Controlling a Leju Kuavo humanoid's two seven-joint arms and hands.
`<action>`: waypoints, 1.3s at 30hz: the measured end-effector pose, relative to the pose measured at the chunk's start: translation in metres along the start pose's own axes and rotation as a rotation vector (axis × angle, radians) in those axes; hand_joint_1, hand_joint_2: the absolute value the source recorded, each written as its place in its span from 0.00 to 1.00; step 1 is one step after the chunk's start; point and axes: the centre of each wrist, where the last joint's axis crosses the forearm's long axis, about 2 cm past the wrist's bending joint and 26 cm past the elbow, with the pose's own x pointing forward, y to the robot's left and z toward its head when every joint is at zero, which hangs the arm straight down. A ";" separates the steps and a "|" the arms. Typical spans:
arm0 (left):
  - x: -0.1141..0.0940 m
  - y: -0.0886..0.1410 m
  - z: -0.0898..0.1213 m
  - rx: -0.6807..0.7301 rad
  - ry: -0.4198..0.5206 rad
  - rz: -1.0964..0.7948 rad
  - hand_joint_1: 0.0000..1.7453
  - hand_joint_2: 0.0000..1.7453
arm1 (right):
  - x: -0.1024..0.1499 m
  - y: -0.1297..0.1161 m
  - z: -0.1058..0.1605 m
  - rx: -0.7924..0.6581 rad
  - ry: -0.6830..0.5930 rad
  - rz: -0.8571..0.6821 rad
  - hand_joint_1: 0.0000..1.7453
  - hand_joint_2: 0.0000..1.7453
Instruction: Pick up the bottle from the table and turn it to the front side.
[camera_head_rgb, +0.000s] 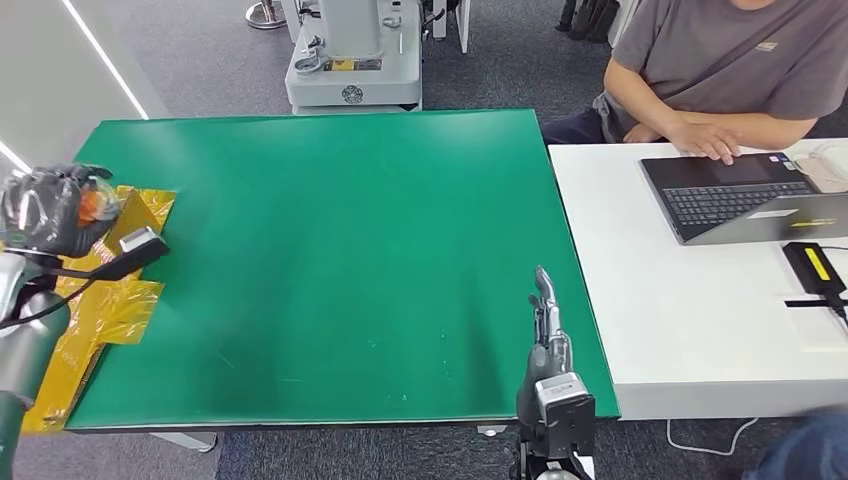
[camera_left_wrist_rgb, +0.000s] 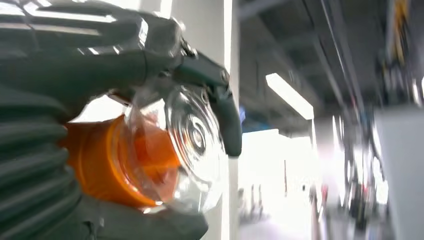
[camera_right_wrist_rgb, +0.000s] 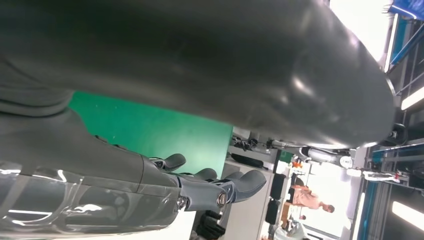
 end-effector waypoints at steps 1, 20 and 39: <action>0.003 -0.009 0.006 -0.043 -0.009 -0.003 1.00 1.00 | 0.000 0.000 0.000 0.001 0.000 -0.001 0.00 0.00; 0.068 -0.072 0.044 -0.331 -0.198 -0.049 1.00 1.00 | 0.007 -0.002 0.000 -0.009 0.007 0.014 0.00 0.00; 0.111 -0.094 0.068 -0.385 -0.293 -0.037 0.73 1.00 | 0.006 -0.003 0.001 -0.018 0.031 0.002 0.00 0.00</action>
